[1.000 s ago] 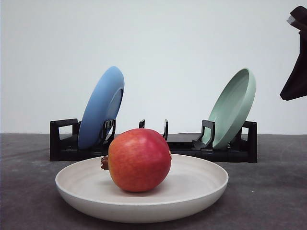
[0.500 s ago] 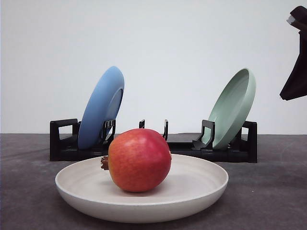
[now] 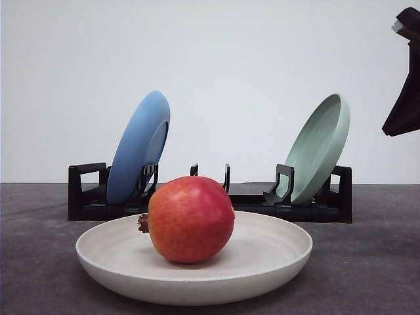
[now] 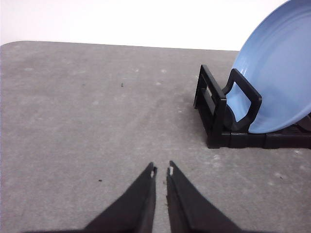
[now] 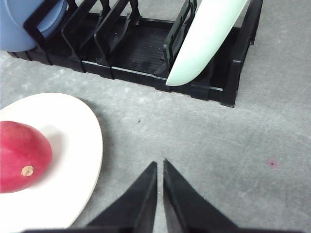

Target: Place pomegranate in white plate

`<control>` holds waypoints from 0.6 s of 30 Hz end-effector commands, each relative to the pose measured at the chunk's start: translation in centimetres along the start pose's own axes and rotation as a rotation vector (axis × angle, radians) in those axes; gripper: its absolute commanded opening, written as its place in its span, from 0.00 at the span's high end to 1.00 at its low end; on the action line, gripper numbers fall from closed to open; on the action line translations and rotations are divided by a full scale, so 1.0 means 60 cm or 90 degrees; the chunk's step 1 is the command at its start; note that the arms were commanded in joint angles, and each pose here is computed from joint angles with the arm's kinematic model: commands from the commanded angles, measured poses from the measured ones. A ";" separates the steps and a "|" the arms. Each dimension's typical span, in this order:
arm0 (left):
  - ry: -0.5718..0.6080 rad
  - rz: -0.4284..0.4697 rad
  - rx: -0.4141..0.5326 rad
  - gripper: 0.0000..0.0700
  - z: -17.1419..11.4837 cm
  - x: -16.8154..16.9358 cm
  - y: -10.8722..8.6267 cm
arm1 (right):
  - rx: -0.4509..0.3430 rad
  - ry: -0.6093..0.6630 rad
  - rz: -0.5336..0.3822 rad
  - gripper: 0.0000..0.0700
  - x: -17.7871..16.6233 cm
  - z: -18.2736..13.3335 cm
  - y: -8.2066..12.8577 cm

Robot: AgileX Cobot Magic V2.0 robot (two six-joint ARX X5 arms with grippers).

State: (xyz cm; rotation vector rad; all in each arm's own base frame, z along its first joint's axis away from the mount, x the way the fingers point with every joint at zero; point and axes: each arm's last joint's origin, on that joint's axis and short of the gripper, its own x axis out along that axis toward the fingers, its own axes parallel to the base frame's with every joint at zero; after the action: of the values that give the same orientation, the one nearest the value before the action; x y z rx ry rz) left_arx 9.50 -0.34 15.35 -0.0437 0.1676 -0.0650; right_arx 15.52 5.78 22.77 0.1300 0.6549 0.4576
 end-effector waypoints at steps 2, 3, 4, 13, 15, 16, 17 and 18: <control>0.007 0.006 0.006 0.97 -0.006 0.002 0.001 | 0.001 -0.005 0.003 0.98 0.001 0.003 0.002; 0.007 0.006 0.006 0.97 -0.006 0.002 0.001 | 0.001 -0.005 0.003 0.98 0.001 0.003 0.002; 0.007 0.006 0.006 0.97 -0.006 0.002 0.001 | 0.001 -0.005 0.003 0.98 0.001 0.003 0.002; 0.007 0.006 0.006 0.97 -0.006 0.002 0.001 | 0.001 -0.006 0.003 0.98 0.001 0.003 0.002; 0.007 0.006 0.006 0.97 -0.006 0.002 0.001 | -0.009 -0.010 0.002 0.98 -0.003 0.003 0.002; 0.007 0.006 0.006 0.97 -0.006 0.002 0.001 | -0.031 -0.018 -0.004 0.98 -0.008 0.003 0.003; 0.007 0.006 0.006 0.97 -0.006 0.002 0.001 | -0.070 -0.029 -0.019 0.98 -0.013 0.004 0.003; 0.007 0.006 0.006 0.97 -0.006 0.002 0.001 | -0.090 -0.039 -0.035 0.98 -0.019 0.004 0.002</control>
State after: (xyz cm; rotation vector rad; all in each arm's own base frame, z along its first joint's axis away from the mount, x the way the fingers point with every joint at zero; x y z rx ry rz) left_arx 9.50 -0.34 15.35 -0.0434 0.1675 -0.0651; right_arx 14.89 5.43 23.35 0.0716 0.6021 0.4330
